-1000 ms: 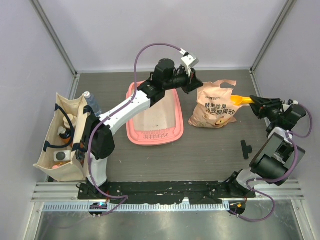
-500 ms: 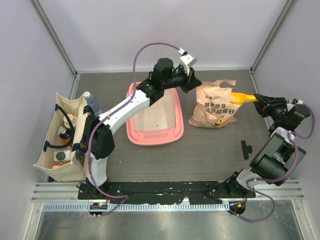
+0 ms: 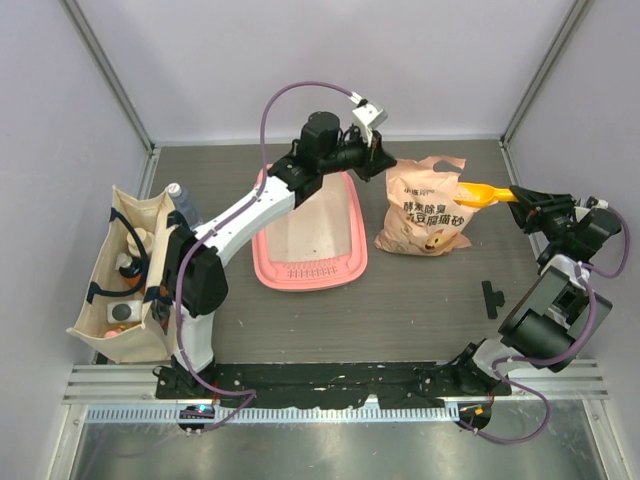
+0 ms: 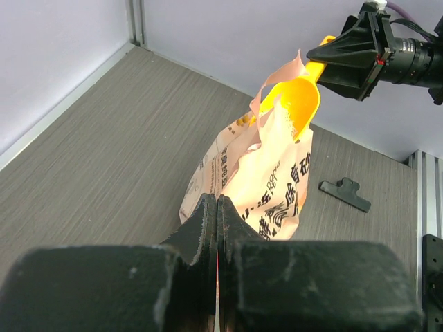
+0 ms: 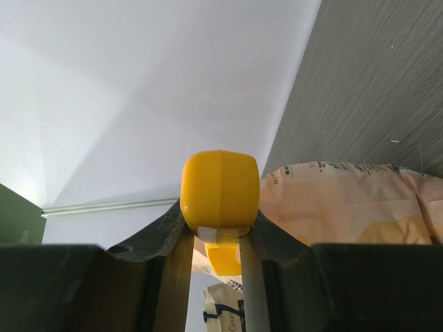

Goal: Fill the litter box with clean litter
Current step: 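Scoop the cat litter from the cat litter bag.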

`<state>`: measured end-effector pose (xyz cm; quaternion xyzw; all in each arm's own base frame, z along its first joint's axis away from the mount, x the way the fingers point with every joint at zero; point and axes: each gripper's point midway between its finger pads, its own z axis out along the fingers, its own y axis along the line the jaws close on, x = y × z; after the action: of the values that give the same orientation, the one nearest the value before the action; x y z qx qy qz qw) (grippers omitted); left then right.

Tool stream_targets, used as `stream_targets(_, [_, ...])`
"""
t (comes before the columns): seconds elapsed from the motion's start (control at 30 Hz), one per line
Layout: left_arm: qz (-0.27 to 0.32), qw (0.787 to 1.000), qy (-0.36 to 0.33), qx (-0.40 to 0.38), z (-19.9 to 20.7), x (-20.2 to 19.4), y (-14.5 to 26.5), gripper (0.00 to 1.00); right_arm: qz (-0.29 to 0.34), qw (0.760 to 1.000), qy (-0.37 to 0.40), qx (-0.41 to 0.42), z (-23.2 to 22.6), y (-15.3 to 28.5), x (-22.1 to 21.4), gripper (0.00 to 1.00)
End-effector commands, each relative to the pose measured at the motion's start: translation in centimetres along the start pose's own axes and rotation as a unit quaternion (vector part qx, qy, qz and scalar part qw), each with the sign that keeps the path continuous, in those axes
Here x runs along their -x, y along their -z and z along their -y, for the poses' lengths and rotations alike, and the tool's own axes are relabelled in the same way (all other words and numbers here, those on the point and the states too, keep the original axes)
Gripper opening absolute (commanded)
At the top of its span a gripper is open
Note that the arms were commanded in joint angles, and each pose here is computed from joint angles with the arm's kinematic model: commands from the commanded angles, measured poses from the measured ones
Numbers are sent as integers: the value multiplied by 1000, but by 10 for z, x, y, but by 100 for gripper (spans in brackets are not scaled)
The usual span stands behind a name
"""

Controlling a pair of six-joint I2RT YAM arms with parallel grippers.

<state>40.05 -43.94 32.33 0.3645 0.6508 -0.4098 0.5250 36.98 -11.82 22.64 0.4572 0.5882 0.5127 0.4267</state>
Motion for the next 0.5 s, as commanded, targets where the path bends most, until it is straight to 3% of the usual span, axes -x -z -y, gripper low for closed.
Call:
stream_targets(0.0, [116,990,-71,46,-21,101,33,0,46,998,39,20,-18,9,18,1])
stream_targets(0.27, [114,990,-71,53,-23,101,39,0,51,996,55,40,-41,11,19,1])
stream_targets(0.47, [103,993,-56,29,-16,87,37,0,43,998,29,25,-13,14,7,1])
